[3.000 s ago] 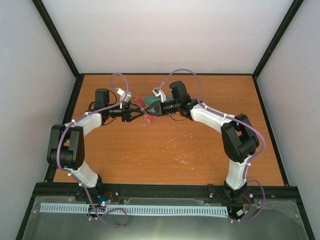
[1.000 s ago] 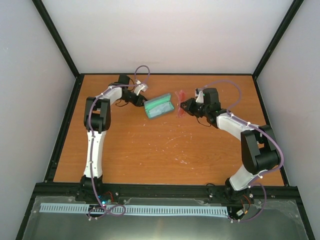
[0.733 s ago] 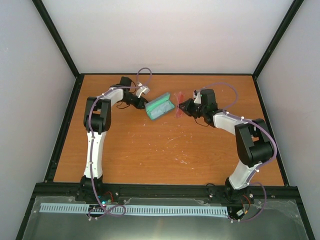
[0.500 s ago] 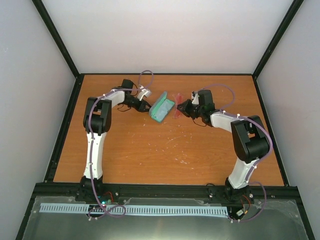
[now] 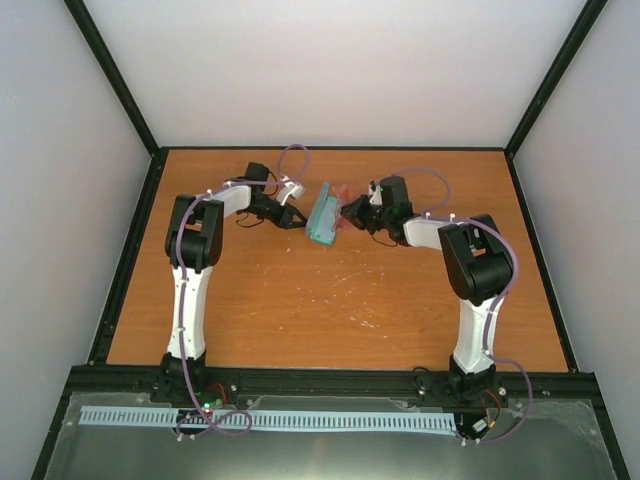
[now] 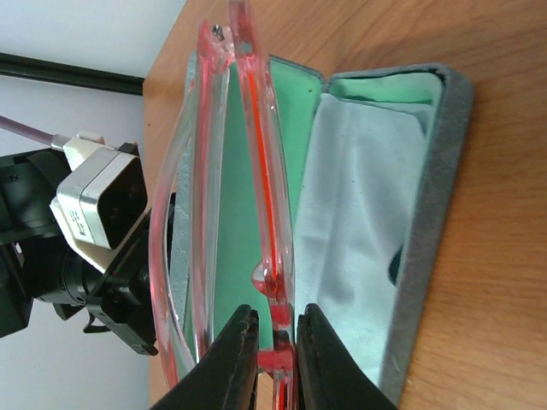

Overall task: Organize the sunglasses
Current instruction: Place the sunglasses in the sunglasses case.

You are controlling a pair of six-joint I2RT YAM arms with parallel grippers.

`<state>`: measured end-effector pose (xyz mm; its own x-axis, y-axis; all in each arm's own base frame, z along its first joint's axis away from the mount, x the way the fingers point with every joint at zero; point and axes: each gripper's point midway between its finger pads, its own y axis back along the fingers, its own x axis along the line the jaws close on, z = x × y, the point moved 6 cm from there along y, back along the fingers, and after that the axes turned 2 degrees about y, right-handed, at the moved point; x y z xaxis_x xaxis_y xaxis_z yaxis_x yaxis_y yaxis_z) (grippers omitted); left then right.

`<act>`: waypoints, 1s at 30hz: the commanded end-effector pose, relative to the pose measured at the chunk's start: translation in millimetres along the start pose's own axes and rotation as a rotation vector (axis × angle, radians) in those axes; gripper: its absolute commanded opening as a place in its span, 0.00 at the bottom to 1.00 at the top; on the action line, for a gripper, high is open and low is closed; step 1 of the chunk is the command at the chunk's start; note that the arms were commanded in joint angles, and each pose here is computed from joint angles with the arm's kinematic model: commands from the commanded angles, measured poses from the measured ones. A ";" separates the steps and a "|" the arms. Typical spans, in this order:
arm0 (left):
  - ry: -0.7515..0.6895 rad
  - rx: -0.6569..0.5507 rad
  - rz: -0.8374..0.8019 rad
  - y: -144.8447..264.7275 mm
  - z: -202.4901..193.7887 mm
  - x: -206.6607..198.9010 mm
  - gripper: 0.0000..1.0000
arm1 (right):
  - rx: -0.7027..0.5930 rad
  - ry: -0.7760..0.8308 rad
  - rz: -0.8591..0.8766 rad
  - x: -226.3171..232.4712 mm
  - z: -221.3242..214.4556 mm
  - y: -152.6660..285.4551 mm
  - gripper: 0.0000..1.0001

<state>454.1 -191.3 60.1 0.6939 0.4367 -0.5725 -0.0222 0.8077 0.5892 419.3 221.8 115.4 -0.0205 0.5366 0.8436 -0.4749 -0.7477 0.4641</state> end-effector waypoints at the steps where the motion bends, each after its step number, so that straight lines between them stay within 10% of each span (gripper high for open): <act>1: -0.034 -0.047 -0.017 8.2 16.6 -12.9 0.18 | -0.003 0.004 0.049 13.8 2.0 -15.9 0.11; 30: -0.055 -0.072 -0.023 15.5 15.6 -24.8 0.19 | 0.050 -0.076 -0.046 -23.3 -16.1 -63.2 0.15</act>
<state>446.9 -191.4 68.1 0.6956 0.4246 -0.5795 -0.0346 0.8255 0.5633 431.8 260.7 72.4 0.0631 0.5038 0.8615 -0.4270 -0.7666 0.4796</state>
